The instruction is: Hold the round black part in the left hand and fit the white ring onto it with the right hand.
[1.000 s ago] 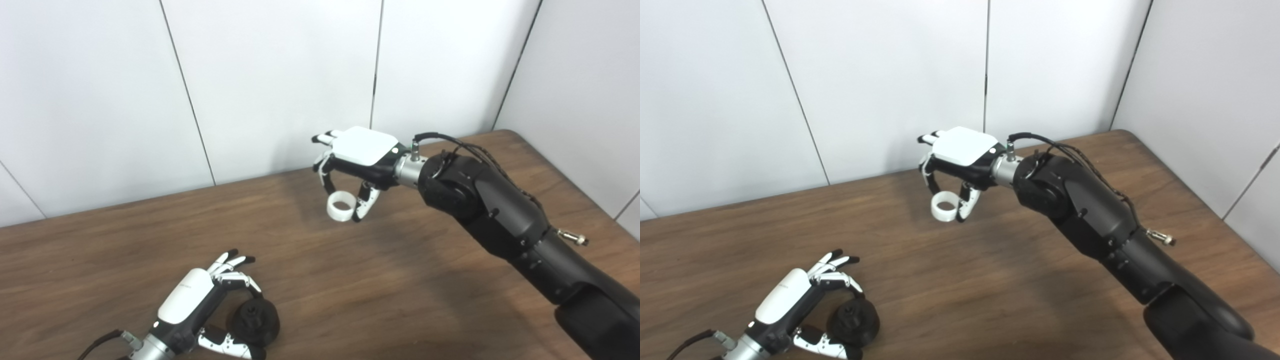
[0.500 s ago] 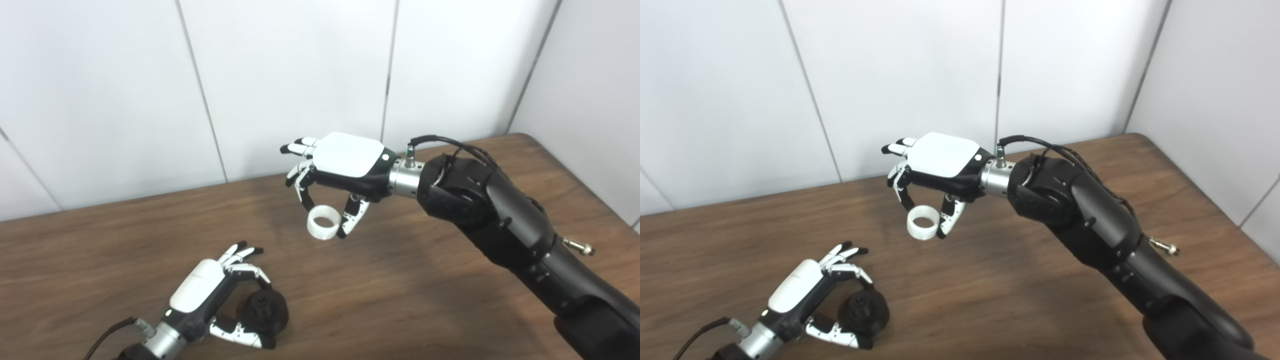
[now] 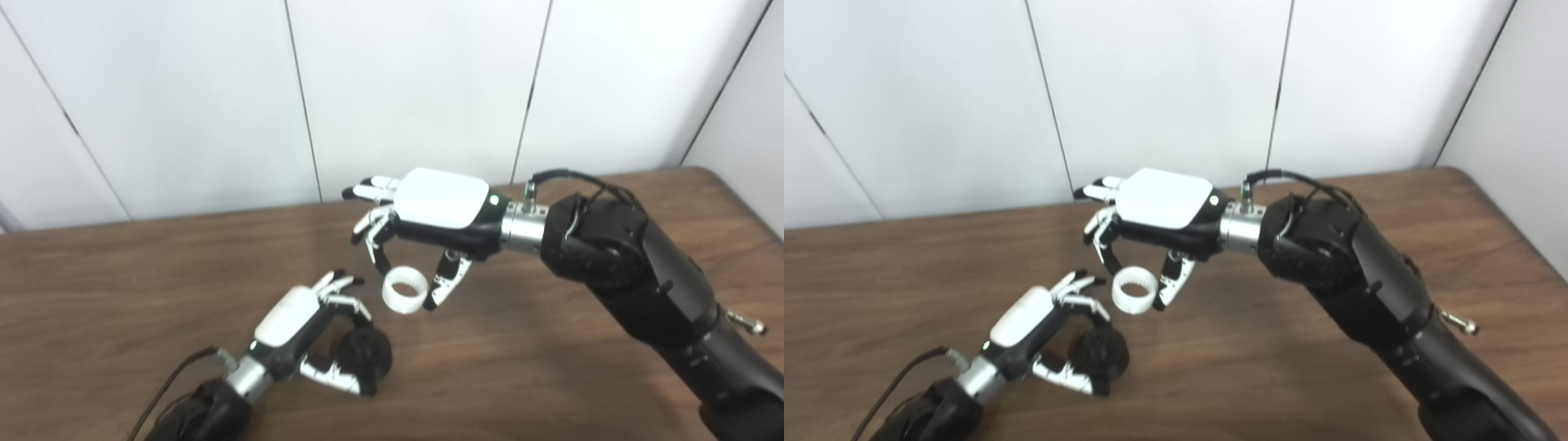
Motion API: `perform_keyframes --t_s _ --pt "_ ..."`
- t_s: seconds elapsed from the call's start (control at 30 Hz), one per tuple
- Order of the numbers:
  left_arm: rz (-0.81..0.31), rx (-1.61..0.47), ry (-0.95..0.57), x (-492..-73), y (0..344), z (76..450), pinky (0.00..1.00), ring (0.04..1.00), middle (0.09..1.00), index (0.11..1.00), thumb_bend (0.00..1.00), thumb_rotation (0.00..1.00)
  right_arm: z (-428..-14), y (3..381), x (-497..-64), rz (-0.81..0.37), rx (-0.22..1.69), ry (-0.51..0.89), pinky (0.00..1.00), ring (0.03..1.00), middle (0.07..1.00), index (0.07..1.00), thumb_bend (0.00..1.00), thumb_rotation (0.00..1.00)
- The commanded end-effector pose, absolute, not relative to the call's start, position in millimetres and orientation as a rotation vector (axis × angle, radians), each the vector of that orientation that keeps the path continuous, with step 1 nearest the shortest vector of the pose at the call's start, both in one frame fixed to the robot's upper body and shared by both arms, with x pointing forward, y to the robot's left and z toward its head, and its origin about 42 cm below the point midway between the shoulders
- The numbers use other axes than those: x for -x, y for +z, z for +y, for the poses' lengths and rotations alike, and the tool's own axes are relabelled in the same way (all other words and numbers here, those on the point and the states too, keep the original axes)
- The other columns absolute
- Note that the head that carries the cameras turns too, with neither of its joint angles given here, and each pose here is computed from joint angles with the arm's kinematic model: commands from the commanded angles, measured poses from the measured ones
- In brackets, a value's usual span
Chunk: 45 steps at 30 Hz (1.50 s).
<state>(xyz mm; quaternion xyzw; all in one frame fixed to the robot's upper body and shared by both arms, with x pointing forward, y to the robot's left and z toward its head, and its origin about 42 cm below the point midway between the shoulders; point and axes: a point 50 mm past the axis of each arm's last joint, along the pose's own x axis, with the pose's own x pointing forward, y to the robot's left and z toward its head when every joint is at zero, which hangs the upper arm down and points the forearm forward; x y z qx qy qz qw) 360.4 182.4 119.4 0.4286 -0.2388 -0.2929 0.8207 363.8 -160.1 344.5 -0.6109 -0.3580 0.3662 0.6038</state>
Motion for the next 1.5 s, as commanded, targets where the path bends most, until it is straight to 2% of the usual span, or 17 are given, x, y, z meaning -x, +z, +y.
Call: perform_keyframes --t_s 0.0,0.23,0.63,1.47 --pt "-0.473 -0.977 -0.699 -353 111 174 1.0 0.919 0.688 0.48 0.52 0.06 -151 372 -356 -0.962 1.411 0.826 1.0 1.0 0.777 0.479 0.53 0.14" --pt "-0.486 -0.983 -0.698 -352 116 164 1.0 0.917 0.688 0.48 0.52 0.06 -143 368 -347 -1.0 1.367 0.854 1.0 0.972 0.769 0.479 0.53 0.14" --pt "-0.508 -0.976 -0.71 -346 130 152 1.0 0.956 0.696 0.48 0.52 0.06 -145 356 -348 -0.981 1.346 0.885 1.0 0.978 0.771 0.479 0.53 0.14" --pt "-0.524 -1.005 -0.799 -323 154 168 1.0 0.926 0.697 0.482 0.52 0.06 -159 356 -346 -0.918 1.356 0.915 1.0 0.983 0.769 0.479 0.52 0.14"
